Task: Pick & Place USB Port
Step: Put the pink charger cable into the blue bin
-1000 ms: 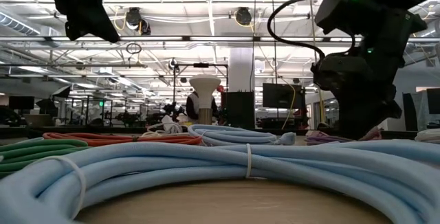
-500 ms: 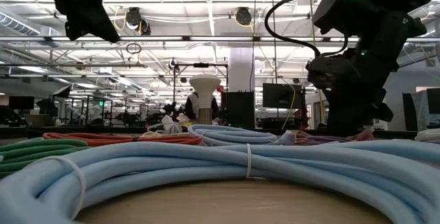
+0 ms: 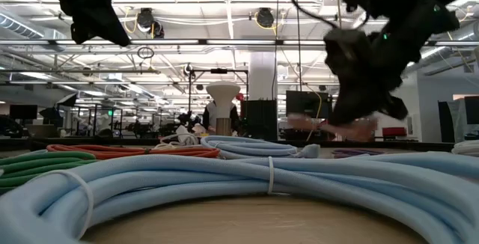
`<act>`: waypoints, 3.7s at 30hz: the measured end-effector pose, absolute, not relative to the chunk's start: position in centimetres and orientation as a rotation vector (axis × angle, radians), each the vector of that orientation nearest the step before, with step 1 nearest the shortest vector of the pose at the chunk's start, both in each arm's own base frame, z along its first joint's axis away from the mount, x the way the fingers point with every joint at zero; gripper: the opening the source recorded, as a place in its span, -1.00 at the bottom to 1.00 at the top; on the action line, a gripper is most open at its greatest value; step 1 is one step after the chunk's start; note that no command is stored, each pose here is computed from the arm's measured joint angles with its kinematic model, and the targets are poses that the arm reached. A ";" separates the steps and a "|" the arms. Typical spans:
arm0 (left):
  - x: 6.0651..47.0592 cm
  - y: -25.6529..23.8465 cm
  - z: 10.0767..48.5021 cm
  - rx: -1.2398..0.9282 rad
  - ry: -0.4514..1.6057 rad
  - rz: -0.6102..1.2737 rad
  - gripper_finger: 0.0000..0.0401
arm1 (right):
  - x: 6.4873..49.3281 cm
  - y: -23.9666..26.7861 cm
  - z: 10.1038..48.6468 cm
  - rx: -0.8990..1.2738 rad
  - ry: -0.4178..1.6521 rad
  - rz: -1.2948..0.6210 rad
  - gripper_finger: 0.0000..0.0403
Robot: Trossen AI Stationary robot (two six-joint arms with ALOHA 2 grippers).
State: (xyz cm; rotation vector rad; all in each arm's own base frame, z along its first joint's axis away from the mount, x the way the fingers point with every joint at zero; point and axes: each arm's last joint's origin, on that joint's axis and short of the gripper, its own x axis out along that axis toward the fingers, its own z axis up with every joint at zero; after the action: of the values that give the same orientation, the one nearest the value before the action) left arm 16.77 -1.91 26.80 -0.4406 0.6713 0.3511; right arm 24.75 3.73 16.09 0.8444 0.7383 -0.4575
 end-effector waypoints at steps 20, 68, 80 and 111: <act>23.1 1.7 23.7 -0.871 -0.091 0.007 -0.77 | 28.4 3.4 32.8 0.537 0.062 -0.387 -1.00; 29.0 4.2 31.6 -0.669 0.197 -0.057 -0.33 | 31.8 5.4 32.7 0.469 0.112 -0.275 -0.99; 28.9 4.7 31.7 -0.715 0.216 -0.143 -0.88 | 31.6 5.2 31.7 0.399 0.214 -0.330 -1.00; 27.5 7.2 33.0 -0.853 0.138 -0.074 -0.02 | 31.4 6.1 33.2 0.126 0.074 -0.505 -1.00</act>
State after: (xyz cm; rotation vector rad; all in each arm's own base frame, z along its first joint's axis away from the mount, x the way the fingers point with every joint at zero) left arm 27.46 7.16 32.96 -0.8527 0.1382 -0.0742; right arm 31.36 6.06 33.22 0.1256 0.0736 -0.5053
